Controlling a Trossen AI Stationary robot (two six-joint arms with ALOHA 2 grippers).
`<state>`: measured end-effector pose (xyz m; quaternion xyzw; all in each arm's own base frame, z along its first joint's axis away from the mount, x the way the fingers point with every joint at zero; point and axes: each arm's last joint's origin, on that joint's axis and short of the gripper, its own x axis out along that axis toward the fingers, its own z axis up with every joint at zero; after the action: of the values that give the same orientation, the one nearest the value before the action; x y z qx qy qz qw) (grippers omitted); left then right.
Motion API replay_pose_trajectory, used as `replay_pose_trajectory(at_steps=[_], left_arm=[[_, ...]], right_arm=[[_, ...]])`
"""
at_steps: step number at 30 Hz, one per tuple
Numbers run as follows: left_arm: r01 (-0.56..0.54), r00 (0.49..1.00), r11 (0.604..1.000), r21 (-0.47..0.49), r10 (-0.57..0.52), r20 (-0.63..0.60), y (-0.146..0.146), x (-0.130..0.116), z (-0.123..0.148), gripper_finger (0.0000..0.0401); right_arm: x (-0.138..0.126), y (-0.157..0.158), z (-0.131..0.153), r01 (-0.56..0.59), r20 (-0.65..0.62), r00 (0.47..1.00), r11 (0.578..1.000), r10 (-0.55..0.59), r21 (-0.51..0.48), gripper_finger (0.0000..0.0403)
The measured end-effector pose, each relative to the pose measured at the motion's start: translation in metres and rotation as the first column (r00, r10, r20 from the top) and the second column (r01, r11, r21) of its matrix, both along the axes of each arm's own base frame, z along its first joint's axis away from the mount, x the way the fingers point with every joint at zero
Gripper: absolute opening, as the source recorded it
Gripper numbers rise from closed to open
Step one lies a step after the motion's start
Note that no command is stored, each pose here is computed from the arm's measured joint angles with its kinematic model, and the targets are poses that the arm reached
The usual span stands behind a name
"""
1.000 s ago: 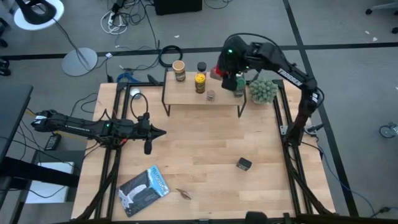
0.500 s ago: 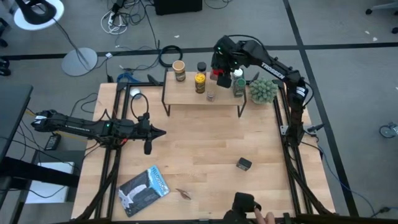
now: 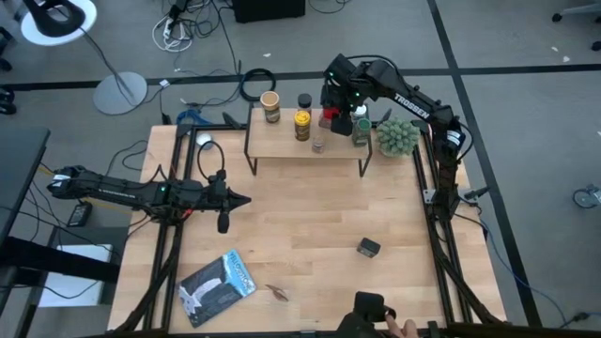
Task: Shelf spices
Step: Put the red seasoning can on the shelf
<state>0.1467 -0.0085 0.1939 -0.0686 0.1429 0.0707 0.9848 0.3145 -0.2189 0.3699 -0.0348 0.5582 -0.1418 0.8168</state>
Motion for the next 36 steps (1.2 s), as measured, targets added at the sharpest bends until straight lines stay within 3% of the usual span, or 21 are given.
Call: replay_pose_trajectory(at_steps=[14,30,36], left_arm=[[0.0,1.0,1.0,0.0,0.0,0.0,0.0,0.0,0.0,0.0],[-0.001,1.0,1.0,0.0,0.001,0.0,0.0,0.0,0.0,0.0],[-0.001,1.0,1.0,0.0,0.001,0.0,0.0,0.0,0.0,0.0]], right_arm=[[0.001,0.0,-0.01,-0.018,-0.018,1.0,0.999,0.018,0.036,0.0243],[0.004,-0.002,-0.008,-0.025,0.014,1.0,1.0,0.025,0.003,0.026],[0.004,-0.003,0.002,-0.016,0.03,0.999,0.998,0.017,-0.054,0.0261]])
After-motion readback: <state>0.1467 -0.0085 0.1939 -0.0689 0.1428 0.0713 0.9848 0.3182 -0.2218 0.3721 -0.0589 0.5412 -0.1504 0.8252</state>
